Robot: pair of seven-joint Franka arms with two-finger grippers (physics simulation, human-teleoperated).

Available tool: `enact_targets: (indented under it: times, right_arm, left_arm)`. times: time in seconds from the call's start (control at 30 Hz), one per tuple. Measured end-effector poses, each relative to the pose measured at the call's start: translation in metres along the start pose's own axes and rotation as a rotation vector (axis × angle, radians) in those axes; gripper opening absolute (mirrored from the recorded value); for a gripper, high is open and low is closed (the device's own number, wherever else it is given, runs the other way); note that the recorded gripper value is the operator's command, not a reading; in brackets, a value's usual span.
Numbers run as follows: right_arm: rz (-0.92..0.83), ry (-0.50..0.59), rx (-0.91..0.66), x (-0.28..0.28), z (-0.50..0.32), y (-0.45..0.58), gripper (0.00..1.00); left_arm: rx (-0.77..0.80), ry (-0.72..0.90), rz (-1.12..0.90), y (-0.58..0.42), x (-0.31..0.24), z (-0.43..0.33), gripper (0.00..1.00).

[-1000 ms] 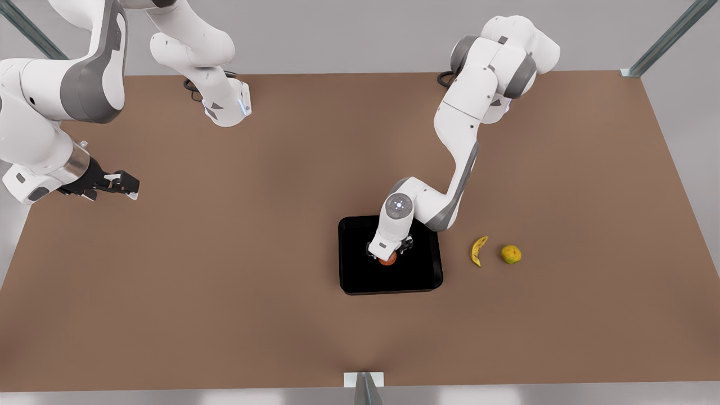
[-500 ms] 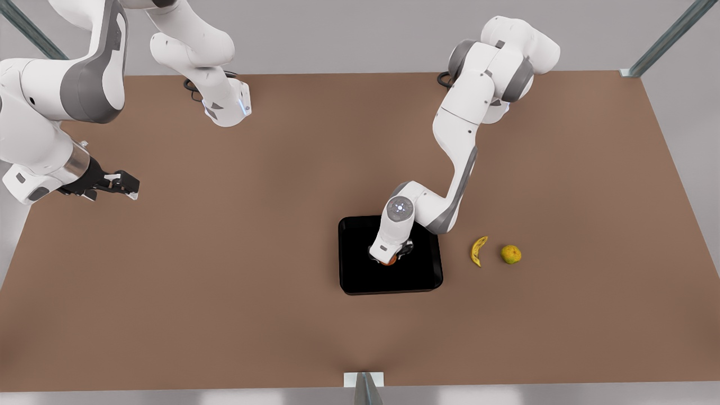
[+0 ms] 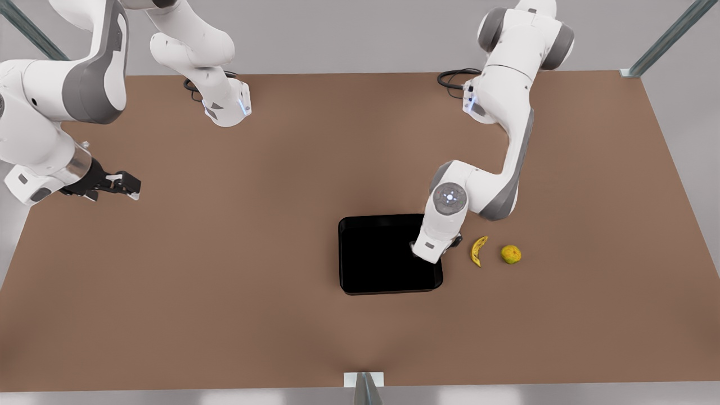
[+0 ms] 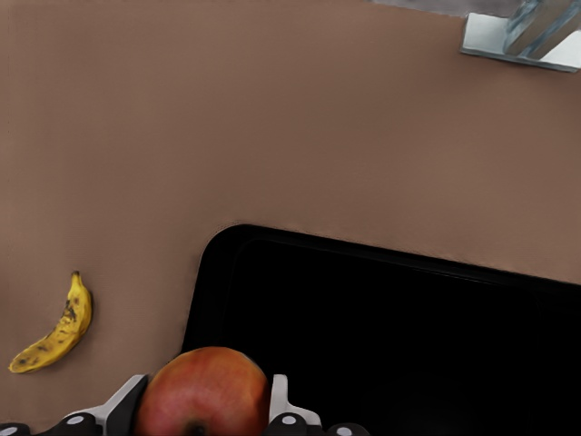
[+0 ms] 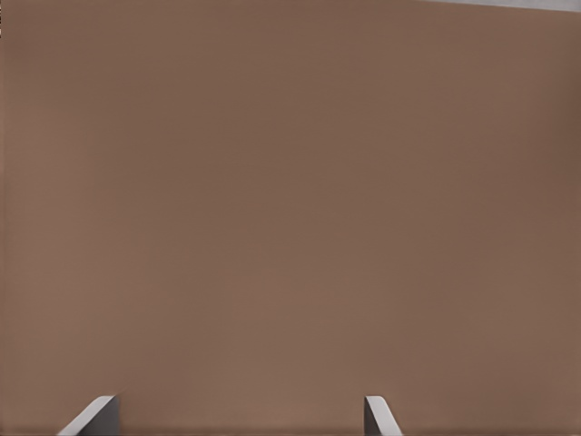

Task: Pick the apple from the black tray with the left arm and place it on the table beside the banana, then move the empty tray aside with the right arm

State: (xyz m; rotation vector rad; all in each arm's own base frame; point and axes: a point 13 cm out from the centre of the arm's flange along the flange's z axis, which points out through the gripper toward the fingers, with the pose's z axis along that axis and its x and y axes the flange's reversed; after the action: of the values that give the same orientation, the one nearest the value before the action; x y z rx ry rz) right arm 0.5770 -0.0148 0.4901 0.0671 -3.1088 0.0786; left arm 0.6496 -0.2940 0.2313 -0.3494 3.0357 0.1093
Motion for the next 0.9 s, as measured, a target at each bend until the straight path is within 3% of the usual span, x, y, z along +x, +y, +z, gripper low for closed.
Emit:
enact_targets:
  times: [0.13, 0.27, 0.5, 0.83, 0.87, 0.9]
  right_arm:
    - [-0.010, 0.000, -0.001, 0.000, 0.000, 0.006, 1.00]
    - [-0.017, -0.002, -0.004, 0.000, -0.001, 0.013, 1.00]
    - [-0.214, 0.018, -0.145, 0.021, -0.005, 0.207, 1.00]
    - [-0.255, 0.150, -0.137, 0.018, 0.124, 0.362, 1.00]
    - [-0.240, 0.147, -0.134, 0.014, 0.135, 0.366, 1.00]
    - [-0.218, 0.141, -0.134, 0.008, 0.142, 0.368, 1.00]
  left_arm:
    - [-0.052, 0.079, -0.055, 0.140, -0.061, 0.006, 0.72]
    - [-0.065, 0.137, 0.012, 0.210, -0.078, 0.025, 0.72]
    - [-0.054, 0.153, 0.230, 0.223, -0.098, 0.094, 0.72]
    - [-0.029, 0.113, 0.456, 0.213, -0.105, 0.149, 0.73]
    - [-0.027, 0.105, 0.471, 0.212, -0.107, 0.151, 0.98]
    - [-0.024, 0.098, 0.487, 0.212, -0.108, 0.151, 1.00]
